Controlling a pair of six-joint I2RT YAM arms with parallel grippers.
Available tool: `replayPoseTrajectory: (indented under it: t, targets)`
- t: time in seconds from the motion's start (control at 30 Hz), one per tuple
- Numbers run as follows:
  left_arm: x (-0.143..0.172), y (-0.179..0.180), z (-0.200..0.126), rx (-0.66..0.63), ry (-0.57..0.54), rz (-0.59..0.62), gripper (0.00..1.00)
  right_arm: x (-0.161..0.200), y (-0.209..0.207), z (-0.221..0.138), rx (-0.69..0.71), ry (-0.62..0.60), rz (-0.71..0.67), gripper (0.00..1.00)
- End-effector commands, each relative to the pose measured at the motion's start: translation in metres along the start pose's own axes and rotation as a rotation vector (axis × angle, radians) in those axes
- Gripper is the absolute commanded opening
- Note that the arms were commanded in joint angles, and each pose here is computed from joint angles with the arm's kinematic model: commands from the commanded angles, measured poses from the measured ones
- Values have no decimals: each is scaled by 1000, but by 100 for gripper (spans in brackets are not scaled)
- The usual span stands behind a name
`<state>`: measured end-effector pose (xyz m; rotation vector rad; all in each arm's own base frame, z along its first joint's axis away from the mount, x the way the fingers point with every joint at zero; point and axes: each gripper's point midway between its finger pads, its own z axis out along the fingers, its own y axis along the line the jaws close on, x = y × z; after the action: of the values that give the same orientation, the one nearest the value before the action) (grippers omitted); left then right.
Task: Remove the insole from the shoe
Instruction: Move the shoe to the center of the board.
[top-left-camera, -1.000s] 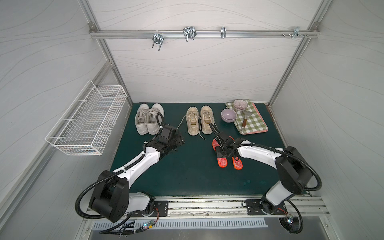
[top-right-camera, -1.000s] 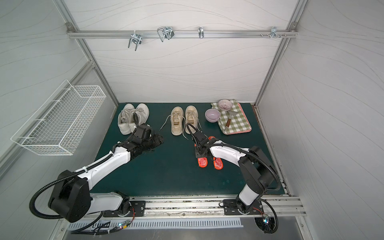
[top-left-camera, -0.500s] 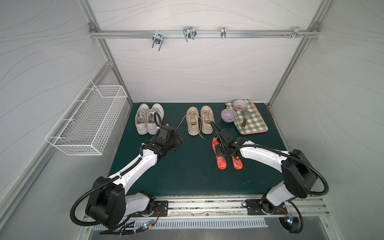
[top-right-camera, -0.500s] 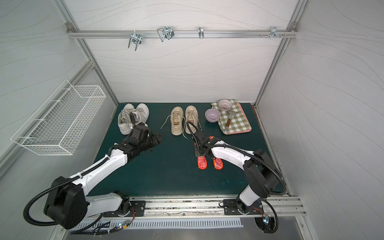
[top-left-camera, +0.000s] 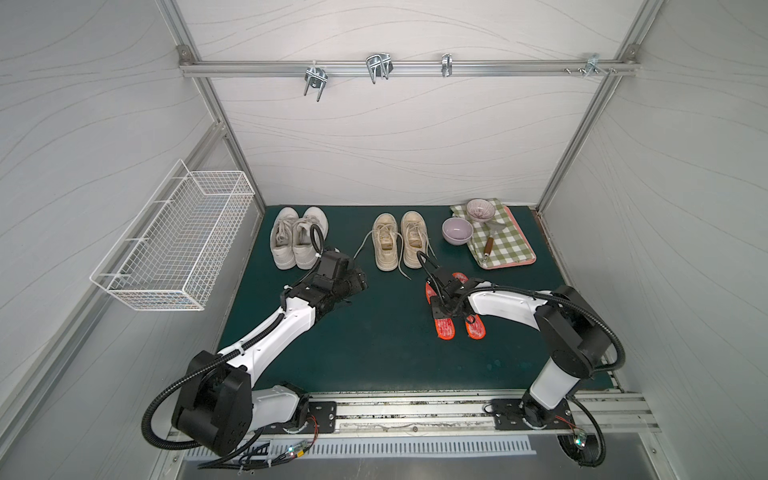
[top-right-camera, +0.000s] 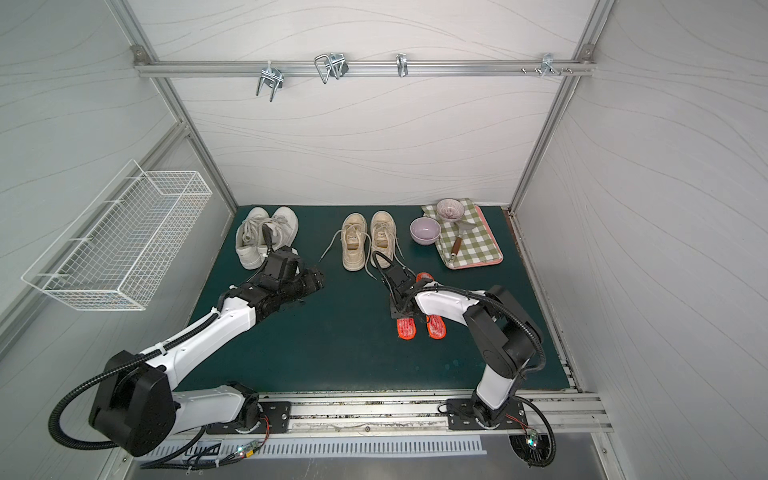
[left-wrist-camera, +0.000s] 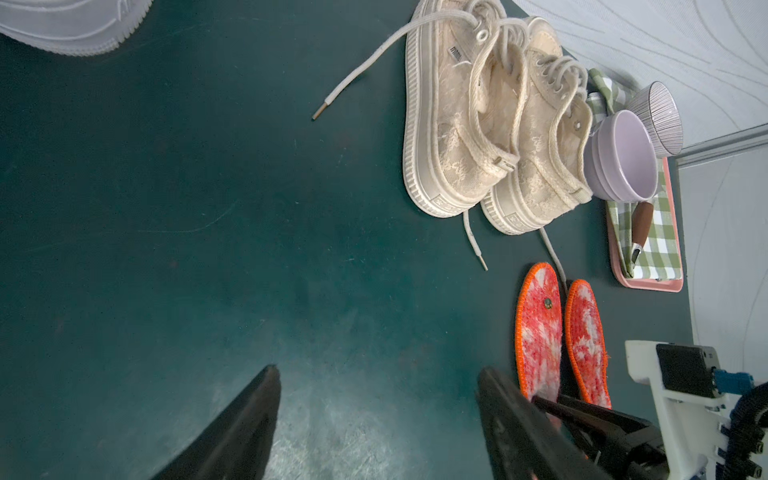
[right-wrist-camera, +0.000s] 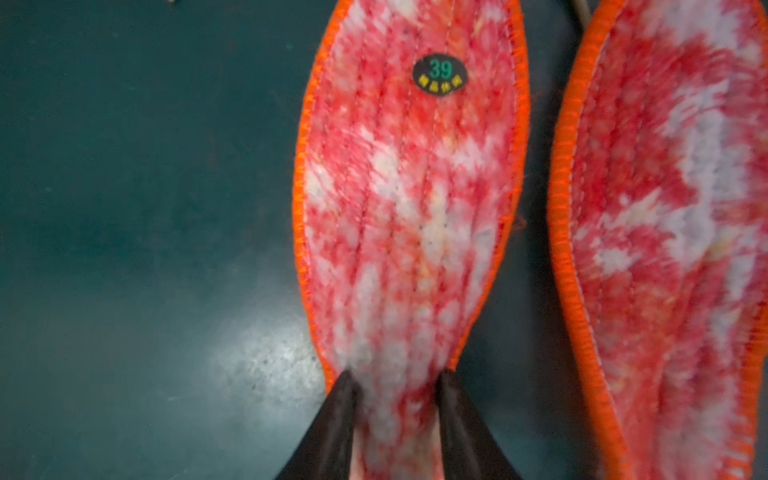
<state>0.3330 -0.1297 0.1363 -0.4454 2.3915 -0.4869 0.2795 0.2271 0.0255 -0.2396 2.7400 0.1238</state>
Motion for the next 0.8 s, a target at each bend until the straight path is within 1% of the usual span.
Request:
replayPoseTrajectory:
  t: [0.0, 0.07, 0.23, 0.37, 0.5, 0.6, 0.73, 0.77]
  targets:
    - [-22, -18, -7, 26, -41, 11, 77, 7, -12, -6, 27, 5, 39, 35]
    - [-27, -18, -9, 7, -52, 9, 78, 6, -11, -11, 19, -3, 36, 37]
    - [-51, -13, -13, -77, -117, 17, 78, -2, -1, -37, -47, -62, 12, 46]
    - [-86, -5, -13, -155, -160, -5, 78, -5, 8, -68, -116, -143, -18, 53]
    - [-118, 5, -8, -250, -174, -29, 78, -2, 8, -96, -187, -208, -18, 60]
    - [-142, 13, -1, -313, -213, -30, 80, 5, 1, -111, -220, -244, -10, 63]
    - [-172, 35, 13, -425, -233, -18, 81, 18, -9, -124, -258, -283, 11, 67]
    - [-180, 40, 16, -450, -237, -12, 82, 23, -12, -126, -268, -291, 16, 70]
